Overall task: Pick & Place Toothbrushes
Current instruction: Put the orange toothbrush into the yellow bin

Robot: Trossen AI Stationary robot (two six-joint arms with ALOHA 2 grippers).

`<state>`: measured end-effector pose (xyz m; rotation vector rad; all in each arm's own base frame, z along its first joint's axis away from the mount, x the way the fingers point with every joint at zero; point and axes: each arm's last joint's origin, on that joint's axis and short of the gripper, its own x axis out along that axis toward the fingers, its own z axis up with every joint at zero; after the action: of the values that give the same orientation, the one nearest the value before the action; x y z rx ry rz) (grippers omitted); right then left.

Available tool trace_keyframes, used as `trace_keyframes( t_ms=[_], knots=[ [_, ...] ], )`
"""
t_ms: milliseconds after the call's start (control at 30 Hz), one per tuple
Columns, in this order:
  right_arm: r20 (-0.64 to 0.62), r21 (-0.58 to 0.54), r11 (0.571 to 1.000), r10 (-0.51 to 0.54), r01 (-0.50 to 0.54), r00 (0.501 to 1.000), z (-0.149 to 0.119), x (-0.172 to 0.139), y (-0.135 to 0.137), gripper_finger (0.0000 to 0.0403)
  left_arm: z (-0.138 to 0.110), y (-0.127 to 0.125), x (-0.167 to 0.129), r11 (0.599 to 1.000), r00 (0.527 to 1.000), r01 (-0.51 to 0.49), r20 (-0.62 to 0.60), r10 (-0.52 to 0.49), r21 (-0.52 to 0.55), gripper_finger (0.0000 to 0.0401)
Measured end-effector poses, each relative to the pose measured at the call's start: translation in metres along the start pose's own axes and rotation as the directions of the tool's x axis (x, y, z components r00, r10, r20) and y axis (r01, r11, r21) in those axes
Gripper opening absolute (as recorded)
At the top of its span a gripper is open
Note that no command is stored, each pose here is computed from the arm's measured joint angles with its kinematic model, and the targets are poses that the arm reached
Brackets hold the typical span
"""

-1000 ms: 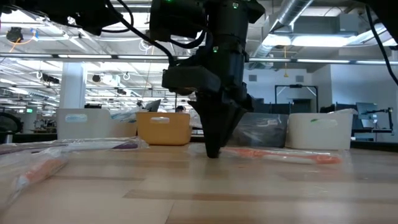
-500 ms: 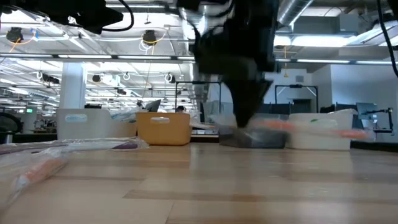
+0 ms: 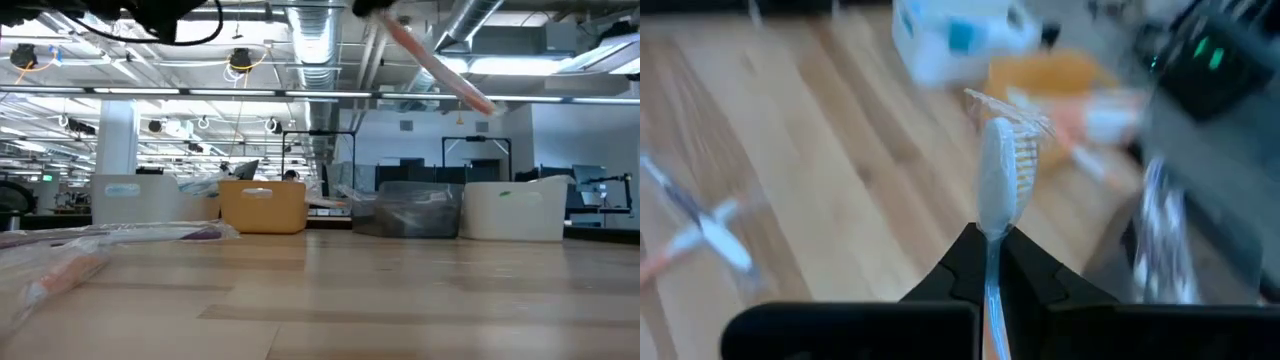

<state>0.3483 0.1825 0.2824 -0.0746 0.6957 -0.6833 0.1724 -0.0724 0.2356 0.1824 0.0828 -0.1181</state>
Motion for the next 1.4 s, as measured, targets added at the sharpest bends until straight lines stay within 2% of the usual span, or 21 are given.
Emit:
trace_keyframes(
  t_ms=[67,167,300,533,733,867,967,1133,1400],
  knots=[
    [0.067,-0.018,1.0,-0.002,0.003,0.998,0.002,-0.006,0.004,0.0005,-0.001,-0.001,0.008,0.999,0.998,0.05,0.025,-0.05,-0.006,0.0222],
    [0.128,-0.053,0.999,0.014,-0.007,0.992,0.005,-0.011,0.011,0.0005,-0.01,-0.002,0.021,0.997,0.997,0.08,-0.002,-0.08,0.011,0.0222],
    [0.181,-0.092,0.995,0.056,-0.04,0.982,0.011,-0.012,0.02,0.0005,-0.019,0.002,0.036,0.999,0.999,0.036,0.002,-0.036,0.005,0.0222],
    [0.29,-0.188,0.979,0.133,-0.08,0.948,0.029,-0.018,0.032,0.0005,-0.018,0.015,0.05,0.999,0.992,-0.041,0.116,0.044,-0.027,0.0222],
    [0.371,-0.238,0.968,0.168,-0.081,0.913,0.046,-0.018,0.035,0.0005,-0.025,0.013,0.059,0.994,0.984,0.105,0.149,-0.102,-0.007,0.0222],
    [0.38,-0.246,0.963,0.2,-0.11,0.903,0.055,-0.011,0.032,0.0005,-0.024,0.011,0.062,0.99,0.97,0.142,0.198,-0.139,0.0,0.0222],
    [0.374,-0.245,0.958,0.233,-0.146,0.898,0.06,-0.003,0.029,0.0005,-0.024,0.012,0.064,0.992,0.965,0.121,0.232,-0.126,0.036,0.0222],
    [0.378,-0.263,0.953,0.246,-0.151,0.892,0.068,0.007,0.024,0.0005,-0.024,0.016,0.069,0.996,0.949,0.087,0.3,-0.094,0.037,0.0222],
    [0.373,-0.276,0.948,0.256,-0.157,0.892,0.071,0.014,0.021,0.0005,-0.023,0.02,0.085,0.998,0.954,0.061,0.292,-0.067,0.031,0.0222]
  ],
)
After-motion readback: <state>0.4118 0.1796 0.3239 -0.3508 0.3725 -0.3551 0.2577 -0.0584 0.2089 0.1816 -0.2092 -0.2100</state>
